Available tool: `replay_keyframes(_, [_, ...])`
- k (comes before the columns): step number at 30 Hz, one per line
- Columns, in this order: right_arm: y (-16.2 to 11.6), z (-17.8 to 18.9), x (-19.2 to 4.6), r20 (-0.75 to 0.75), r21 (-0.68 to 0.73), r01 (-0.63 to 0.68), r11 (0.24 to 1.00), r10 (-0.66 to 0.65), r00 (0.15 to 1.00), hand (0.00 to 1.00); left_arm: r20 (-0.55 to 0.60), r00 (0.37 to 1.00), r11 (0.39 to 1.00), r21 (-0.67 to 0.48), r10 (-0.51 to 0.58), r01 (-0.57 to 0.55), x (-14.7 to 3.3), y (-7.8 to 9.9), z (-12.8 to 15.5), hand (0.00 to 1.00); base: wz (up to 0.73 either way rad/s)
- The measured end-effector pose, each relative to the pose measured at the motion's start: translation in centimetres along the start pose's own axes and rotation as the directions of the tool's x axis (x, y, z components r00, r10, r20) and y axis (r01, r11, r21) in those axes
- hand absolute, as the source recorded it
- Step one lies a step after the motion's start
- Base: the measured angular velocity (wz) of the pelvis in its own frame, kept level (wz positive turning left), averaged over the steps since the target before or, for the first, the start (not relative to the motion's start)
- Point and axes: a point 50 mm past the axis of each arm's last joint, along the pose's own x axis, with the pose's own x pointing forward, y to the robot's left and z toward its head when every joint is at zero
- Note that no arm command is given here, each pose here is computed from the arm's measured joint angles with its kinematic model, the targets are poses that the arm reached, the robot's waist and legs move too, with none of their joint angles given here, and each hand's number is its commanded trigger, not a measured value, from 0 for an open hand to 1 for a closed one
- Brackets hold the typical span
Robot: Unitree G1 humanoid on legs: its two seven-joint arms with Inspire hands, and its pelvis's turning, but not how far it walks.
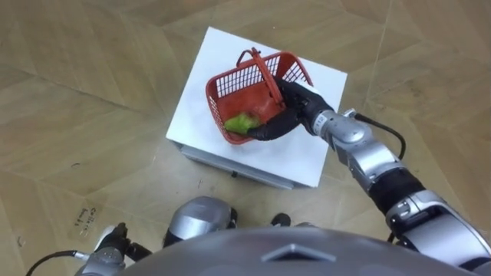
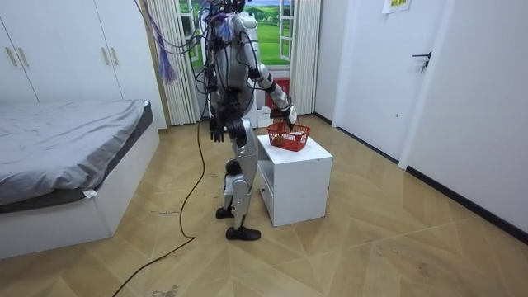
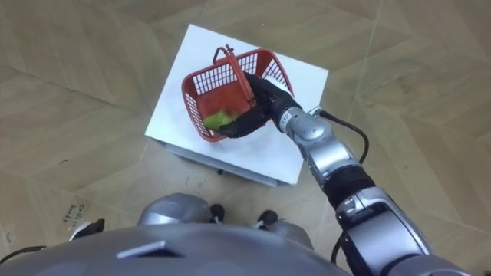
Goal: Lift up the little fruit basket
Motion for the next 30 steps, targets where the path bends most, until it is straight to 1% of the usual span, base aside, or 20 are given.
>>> replay_keyframes(6, [0.1,-0.2,-0.2,0.002,0.001,0.0,1.0,0.0,1.0,0.0,0.006,1.0,1.0,-0.003,-0.001,0.001,0.0,-0.1,0.1,0.0,0.0])
replay_keyframes(8, [-0.1,0.5,-0.4,0.044,-0.014,0.003,1.0,-0.002,0.999,0.0,0.012,1.0,1.0,-0.011,0.005,-0.005,0.0,0.0,0.3,0.0,0.0])
replay_keyframes(10, [-0.3,0.6,-0.7,0.06,-0.021,0.008,1.0,-0.007,0.998,0.0,0.016,1.0,1.0,-0.012,0.007,-0.007,0.0,0.0,0.3,0.0,0.0])
replay_keyframes(15, [-0.2,-0.7,-1.8,0.045,-0.028,0.015,0.999,-0.014,0.999,0.0,0.021,1.0,1.0,-0.012,0.009,-0.009,0.0,0.0,0.4,0.0,-0.11])
replay_keyframes(17, [-0.2,-0.4,-2.0,0.064,-0.047,0.021,0.999,-0.018,0.998,0.0,0.019,1.0,1.0,-0.014,0.01,-0.009,0.0,-0.1,0.3,0.0,-0.11])
replay_keyframes(24, [-1.1,0.6,-2.8,0.126,-0.032,0.074,0.997,-0.07,0.99,0.0,0.011,0.999,0.996,-0.073,0.048,-0.047,0.0,0.3,0.1,0.0,-0.12])
replay_keyframes(28, [-1.8,0.1,-3.5,0.13,-0.012,0.123,0.992,-0.12,0.984,0.0,0.014,0.999,0.994,-0.099,0.053,-0.051,0.0,0.2,0.1,0.0,-0.14])
replay_keyframes(30, [-2.3,-0.3,-4.2,0.131,0.008,0.163,0.987,-0.162,0.978,0.0,0.011,0.999,0.992,-0.116,0.054,-0.052,0.0,0.1,0.1,0.0,-0.12])
